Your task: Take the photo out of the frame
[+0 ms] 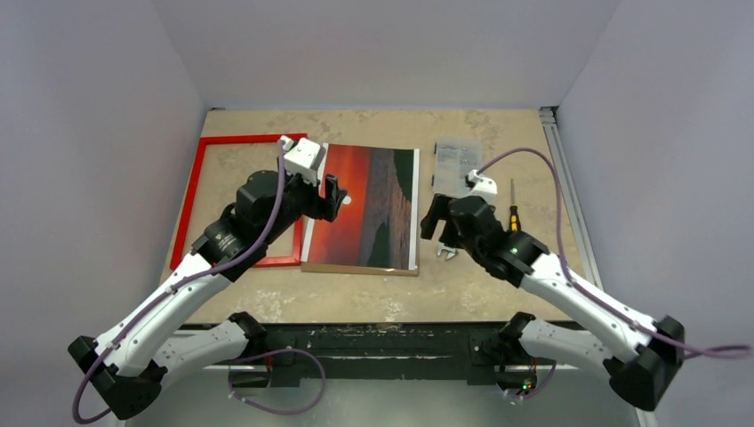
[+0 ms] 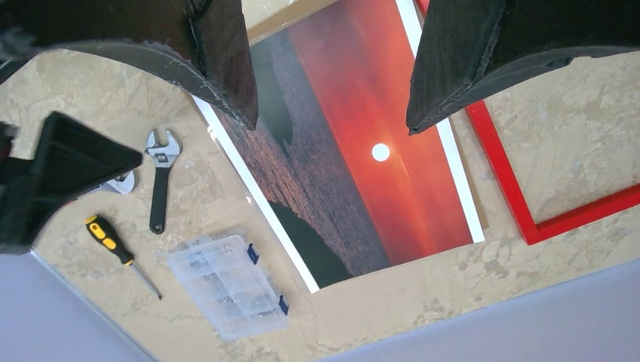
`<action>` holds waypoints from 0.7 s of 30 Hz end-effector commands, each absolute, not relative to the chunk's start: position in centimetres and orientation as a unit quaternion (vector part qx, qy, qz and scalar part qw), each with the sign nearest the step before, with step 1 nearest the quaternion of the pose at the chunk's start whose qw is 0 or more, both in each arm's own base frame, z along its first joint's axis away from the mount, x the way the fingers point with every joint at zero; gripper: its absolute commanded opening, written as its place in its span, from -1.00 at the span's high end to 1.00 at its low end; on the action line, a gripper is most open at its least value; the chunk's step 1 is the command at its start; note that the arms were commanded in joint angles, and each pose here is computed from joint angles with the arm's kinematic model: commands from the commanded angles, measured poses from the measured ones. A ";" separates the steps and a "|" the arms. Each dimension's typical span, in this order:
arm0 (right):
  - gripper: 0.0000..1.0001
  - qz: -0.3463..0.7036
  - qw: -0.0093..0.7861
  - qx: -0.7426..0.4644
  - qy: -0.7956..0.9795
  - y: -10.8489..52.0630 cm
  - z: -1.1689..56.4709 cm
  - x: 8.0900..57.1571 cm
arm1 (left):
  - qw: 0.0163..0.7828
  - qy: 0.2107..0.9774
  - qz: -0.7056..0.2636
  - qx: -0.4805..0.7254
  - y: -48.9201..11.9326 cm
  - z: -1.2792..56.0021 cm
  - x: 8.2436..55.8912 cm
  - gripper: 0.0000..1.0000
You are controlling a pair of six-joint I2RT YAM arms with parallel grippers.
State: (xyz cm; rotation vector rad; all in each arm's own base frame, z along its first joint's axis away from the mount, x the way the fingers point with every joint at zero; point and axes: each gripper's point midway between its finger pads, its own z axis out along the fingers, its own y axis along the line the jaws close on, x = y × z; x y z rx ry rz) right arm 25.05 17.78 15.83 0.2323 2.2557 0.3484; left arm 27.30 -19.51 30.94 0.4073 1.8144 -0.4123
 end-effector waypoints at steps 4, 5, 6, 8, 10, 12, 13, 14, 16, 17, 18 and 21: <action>-0.92 0.129 0.515 0.076 0.844 12.7 22.8 23.4 | 0.624 0.724 -0.264 0.129 -18.9 34.3 24.5 -0.39; -0.94 0.131 0.522 0.067 0.840 12.4 23.3 23.1 | 0.622 0.722 -0.276 0.125 -18.8 34.2 23.9 -0.39; -0.94 0.133 0.527 0.062 0.837 12.2 23.8 23.0 | 0.626 0.714 -0.289 0.120 -18.4 34.7 23.0 -0.40; -0.97 0.136 0.538 0.062 0.829 11.6 24.9 22.6 | 0.630 0.706 -0.305 0.112 -17.7 35.3 21.8 -0.40; -0.97 0.138 0.550 0.060 0.822 11.1 26.1 22.2 | 0.638 0.698 -0.309 0.102 -16.6 36.0 20.7 -0.41; -0.97 0.139 0.563 0.063 0.813 10.4 27.3 21.9 | 0.646 0.693 -0.307 0.090 -15.4 36.6 19.8 -0.41; -0.97 0.143 0.568 0.064 0.808 10.3 27.9 21.8 | 0.649 0.690 -0.308 0.086 -14.9 36.9 19.4 -0.41; -0.97 0.146 0.572 0.064 0.805 10.1 28.5 21.6 | 0.652 0.687 -0.309 0.082 -14.5 37.2 19.0 -0.41; -0.97 0.151 0.581 0.068 0.797 9.6 29.6 21.2 | 0.656 0.682 -0.314 0.076 -13.9 37.7 18.4 -0.42; -0.97 0.156 0.586 0.070 0.792 9.4 30.2 21.1 | 0.657 0.680 -0.316 0.074 -13.7 37.9 18.2 -0.41; -0.97 0.160 0.590 0.072 0.788 9.3 30.7 20.9 | 0.658 0.679 -0.318 0.073 -13.5 38.1 17.9 -0.41; -0.97 0.170 0.602 0.078 0.777 8.8 32.0 20.5 | 0.664 0.673 -0.317 0.070 -12.6 38.9 17.1 -0.41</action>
